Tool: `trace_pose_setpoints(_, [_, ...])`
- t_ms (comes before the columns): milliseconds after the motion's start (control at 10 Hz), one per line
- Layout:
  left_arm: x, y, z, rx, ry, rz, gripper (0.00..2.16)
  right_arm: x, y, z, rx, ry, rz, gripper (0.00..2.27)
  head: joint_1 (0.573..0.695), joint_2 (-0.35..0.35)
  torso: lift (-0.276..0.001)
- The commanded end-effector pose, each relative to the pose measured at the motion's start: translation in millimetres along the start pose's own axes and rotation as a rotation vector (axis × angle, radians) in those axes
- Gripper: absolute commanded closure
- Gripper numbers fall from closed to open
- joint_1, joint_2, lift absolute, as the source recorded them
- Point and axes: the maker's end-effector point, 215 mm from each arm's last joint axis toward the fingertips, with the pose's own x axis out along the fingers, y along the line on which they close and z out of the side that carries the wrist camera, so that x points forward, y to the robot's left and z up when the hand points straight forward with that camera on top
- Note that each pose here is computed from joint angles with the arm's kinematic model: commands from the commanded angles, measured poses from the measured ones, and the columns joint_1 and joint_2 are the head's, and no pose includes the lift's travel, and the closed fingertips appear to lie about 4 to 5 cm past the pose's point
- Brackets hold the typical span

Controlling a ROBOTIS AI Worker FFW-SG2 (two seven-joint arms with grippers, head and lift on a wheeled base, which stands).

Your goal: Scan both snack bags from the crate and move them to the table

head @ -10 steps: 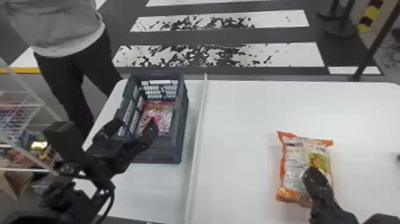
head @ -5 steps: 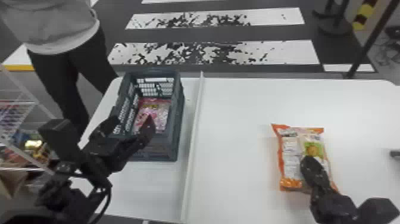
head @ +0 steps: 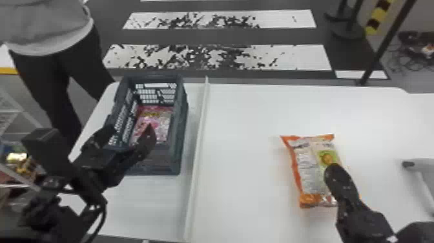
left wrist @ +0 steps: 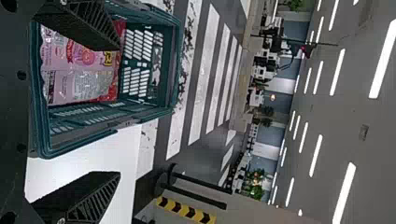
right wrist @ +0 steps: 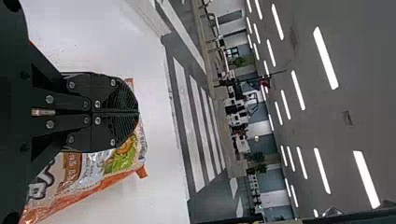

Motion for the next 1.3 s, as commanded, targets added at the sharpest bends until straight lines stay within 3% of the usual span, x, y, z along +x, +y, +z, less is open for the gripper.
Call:
trace_pose_setpoints(0, [1.1,-4.4,-0.7,-0.003,0.001,-0.008,0.04,-15.9,8.8,48.6,-0.001,-0.076,0.007,1.68,0.695,0.080,-0.087])
trace_pose_setpoints(100, [2.7,-9.5,-3.4,0.004,0.006,-0.014,0.04,-17.4,-0.9,77.4,-0.027,-0.121,-0.007,1.62,0.695,0.079,-0.087])
trace_pose_setpoints(200, [3.5,-11.6,-7.9,0.004,0.013,-0.017,0.04,-12.8,-11.4,80.9,-0.043,-0.104,-0.020,2.22,0.695,0.059,-0.087])
trace_pose_setpoints(600, [4.5,-13.9,-13.0,0.004,0.017,-0.021,0.04,10.1,-31.4,53.9,-0.053,-0.032,-0.041,2.25,0.695,0.000,-0.087])
trace_pose_setpoints(1200, [4.9,-22.3,-16.1,0.014,0.020,-0.034,0.04,59.5,-11.2,-5.1,0.001,0.109,-0.007,2.25,0.695,0.022,-0.087])
